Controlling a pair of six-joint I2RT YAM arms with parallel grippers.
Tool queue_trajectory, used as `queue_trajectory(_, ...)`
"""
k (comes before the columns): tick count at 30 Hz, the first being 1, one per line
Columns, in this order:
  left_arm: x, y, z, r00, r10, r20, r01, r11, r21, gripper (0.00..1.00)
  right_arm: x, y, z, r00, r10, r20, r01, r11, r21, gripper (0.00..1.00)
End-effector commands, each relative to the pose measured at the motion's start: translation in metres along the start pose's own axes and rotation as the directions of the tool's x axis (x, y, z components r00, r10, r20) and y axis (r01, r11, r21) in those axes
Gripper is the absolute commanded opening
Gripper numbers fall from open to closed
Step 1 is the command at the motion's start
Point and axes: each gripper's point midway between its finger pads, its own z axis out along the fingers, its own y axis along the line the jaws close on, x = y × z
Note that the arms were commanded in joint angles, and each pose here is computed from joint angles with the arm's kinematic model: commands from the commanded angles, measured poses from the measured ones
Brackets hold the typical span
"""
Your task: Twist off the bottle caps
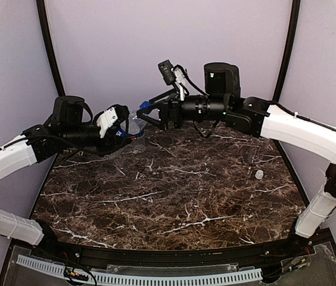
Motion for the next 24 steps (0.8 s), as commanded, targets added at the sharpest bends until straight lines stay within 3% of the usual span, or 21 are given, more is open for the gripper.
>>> queue_trajectory(1, 0.007, 0.045, -0.011, 0.967, 0.214, -0.138, -0.246, 0.925, -0.289, 0.39, -0.023, -0.011, -0.028, 0.99, 0.138, 0.03, -0.14, 0.986, 0.091, 0.87)
queue_trajectory(4, 0.003, 0.051, -0.013, 0.912, 0.343, -0.225, -0.404, 0.847, -0.346, 0.39, -0.019, -0.026, -0.031, 0.975, 0.222, 0.028, -0.224, 0.966, 0.127, 0.87)
queue_trajectory(9, -0.006, 0.063, -0.018, 0.885, 0.378, -0.27, -0.462, 0.778, -0.425, 0.39, -0.003, -0.039, -0.021, 0.954, 0.299, -0.018, -0.293, 0.944, 0.15, 0.87)
queue_trajectory(12, -0.006, 0.059, -0.016, 0.873, 0.404, -0.275, -0.487, 0.766, -0.42, 0.4, -0.001, -0.04, -0.014, 0.949, 0.313, -0.033, -0.306, 0.943, 0.132, 0.84)
queue_trajectory(19, -0.005, 0.055, -0.013, 0.873, 0.406, -0.269, -0.486, 0.769, -0.416, 0.4, -0.003, -0.03, -0.006, 0.953, 0.298, -0.059, -0.295, 0.954, 0.059, 0.57)
queue_trajectory(24, -0.007, 0.058, -0.013, 0.877, 0.399, -0.266, -0.479, 0.763, -0.435, 0.4, 0.011, -0.036, -0.008, 0.946, 0.316, -0.076, -0.308, 0.946, 0.1, 0.59)
